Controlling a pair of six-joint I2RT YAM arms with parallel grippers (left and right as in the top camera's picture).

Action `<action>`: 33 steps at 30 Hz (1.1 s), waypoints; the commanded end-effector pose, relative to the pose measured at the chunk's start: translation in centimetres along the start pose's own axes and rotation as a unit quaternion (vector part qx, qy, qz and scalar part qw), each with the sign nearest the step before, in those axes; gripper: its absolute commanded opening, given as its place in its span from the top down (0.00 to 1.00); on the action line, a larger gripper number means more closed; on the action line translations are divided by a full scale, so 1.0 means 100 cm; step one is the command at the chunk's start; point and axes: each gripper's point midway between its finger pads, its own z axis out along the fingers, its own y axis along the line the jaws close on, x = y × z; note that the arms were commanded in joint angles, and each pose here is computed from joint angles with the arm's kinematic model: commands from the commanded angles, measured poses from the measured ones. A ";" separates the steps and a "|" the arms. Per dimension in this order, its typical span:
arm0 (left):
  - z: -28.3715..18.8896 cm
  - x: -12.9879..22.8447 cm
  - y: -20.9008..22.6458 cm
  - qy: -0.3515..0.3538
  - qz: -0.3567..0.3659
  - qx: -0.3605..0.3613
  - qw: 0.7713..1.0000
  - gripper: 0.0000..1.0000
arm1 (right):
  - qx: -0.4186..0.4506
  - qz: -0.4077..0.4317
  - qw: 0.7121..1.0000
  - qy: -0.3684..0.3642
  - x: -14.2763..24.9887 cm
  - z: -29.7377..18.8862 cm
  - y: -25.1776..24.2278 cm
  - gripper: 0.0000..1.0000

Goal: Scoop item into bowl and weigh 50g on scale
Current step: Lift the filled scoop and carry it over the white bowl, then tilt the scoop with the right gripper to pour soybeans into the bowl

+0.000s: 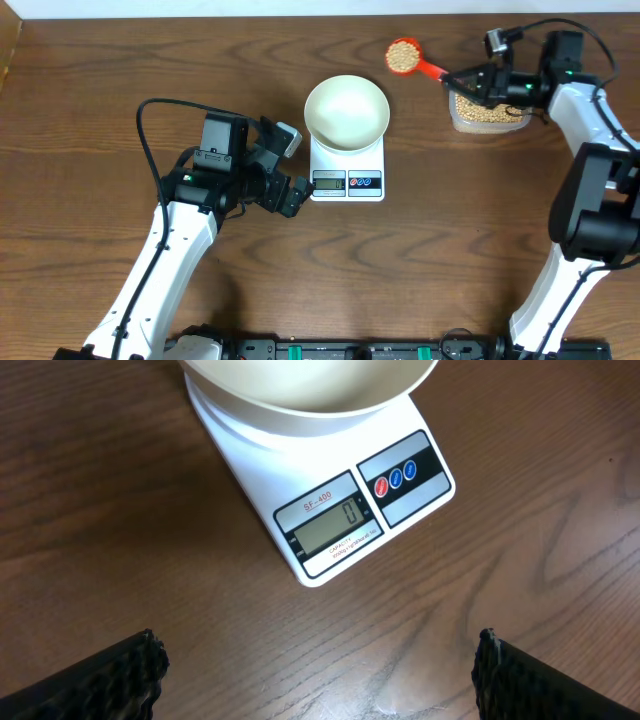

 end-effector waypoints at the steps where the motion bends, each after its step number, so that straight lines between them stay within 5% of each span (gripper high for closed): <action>1: 0.001 0.001 0.001 0.003 0.002 -0.002 1.000 0.00 | -0.017 0.004 1.000 0.021 0.006 0.018 0.010 0.99; 27: 0.001 0.001 0.001 0.003 0.002 -0.002 1.000 0.00 | 0.027 -0.098 0.991 0.083 0.036 0.084 0.002 0.99; 33: 0.001 0.001 0.001 0.003 0.002 -0.002 1.000 0.00 | 0.125 -0.138 0.977 0.101 0.048 0.081 -0.002 0.99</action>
